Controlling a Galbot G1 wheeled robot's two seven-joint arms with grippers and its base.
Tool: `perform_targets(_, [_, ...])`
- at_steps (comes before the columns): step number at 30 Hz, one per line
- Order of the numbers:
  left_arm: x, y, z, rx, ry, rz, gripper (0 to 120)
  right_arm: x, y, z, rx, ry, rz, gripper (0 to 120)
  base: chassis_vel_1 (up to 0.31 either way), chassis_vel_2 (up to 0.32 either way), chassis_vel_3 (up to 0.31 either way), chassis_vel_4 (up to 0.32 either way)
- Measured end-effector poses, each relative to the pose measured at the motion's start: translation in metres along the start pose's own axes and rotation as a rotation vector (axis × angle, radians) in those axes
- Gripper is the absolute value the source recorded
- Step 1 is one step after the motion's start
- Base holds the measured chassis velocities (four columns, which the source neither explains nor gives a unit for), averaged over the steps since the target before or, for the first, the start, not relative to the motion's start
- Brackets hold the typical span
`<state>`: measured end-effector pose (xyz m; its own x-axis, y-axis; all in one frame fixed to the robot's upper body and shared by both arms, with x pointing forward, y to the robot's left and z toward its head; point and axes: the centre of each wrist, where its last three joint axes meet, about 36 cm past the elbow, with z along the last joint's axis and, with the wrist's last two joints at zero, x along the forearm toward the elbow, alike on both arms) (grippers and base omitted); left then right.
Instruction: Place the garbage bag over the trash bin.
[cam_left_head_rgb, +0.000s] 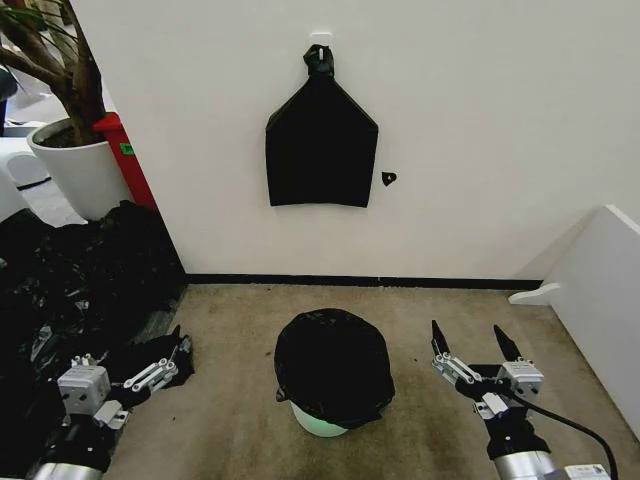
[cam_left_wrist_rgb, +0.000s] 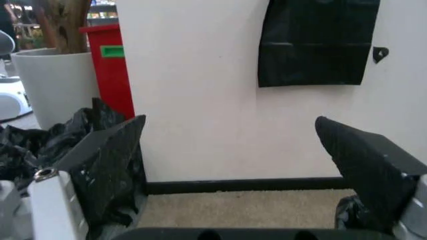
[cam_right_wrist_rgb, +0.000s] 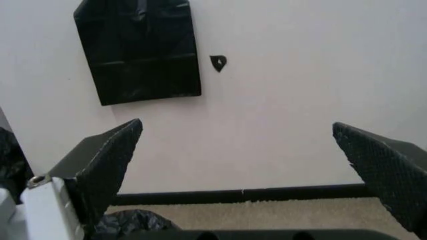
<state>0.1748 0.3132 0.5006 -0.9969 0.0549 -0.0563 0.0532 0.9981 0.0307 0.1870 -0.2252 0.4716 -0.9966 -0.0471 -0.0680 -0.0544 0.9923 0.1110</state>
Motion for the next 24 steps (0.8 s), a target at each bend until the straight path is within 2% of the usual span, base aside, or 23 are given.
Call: perform_targets(24, [-0.0022,-0.0002,-0.0065,-0.012,-0.022,0.013,100,0.0017,0.0020,-0.0018,-0.010,0.002,0.015,100,0.000,0.000,0.000,0.000])
